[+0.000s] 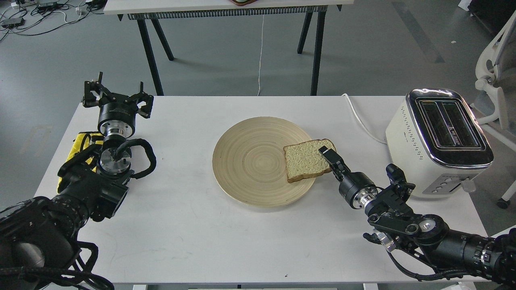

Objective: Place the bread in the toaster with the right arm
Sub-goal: 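Lower the open right gripper onto the bread slice's edge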

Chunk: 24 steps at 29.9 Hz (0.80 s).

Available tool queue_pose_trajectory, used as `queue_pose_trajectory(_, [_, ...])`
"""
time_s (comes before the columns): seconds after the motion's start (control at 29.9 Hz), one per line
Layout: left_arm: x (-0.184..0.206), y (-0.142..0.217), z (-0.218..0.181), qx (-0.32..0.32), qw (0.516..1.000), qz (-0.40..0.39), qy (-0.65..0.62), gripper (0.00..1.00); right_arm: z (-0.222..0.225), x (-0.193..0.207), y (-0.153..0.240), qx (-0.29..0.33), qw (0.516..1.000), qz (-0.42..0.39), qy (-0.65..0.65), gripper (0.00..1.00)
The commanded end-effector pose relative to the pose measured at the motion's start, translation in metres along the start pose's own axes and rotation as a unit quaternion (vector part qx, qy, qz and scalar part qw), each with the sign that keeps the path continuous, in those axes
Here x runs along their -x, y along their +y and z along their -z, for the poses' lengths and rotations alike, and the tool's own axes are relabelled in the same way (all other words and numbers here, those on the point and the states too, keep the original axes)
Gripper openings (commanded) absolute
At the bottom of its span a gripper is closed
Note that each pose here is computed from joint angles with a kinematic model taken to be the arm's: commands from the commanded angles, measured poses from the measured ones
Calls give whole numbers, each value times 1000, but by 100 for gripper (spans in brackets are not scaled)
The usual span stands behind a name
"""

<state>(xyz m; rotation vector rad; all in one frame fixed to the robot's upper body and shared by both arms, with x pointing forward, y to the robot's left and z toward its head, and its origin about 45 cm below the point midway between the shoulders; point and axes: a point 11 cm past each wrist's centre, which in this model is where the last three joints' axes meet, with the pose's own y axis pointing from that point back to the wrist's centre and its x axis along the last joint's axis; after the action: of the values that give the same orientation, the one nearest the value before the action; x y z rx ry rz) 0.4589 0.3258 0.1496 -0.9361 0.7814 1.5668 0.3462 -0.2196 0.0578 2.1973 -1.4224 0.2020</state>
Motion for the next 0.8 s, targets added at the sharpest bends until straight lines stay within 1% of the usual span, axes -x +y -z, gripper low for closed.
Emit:
queue_pose_trajectory(0.0, [0,0,-1,1,1000,0,0,100,0,-1,0,0,1000,-1,0,57])
queue_pose_trajectory(0.2, [0,0,-1,1,1000,0,0,100,0,-1,0,0,1000,-3,-1,53])
queue_pose_trajectory(0.43, [0,0,1,0,1000,0,1,100,-2,-4,0,3,1000,-7,3,41])
queue_pose_trajectory(0.57, [0,0,-1,1,1000,0,0,100,-2,-4,0,3,1000,-6,3,31])
queue_pose_trajectory(0.77, [0,0,0,0,1000,0,-1,100,-2,-4,0,3,1000,-6,3,25])
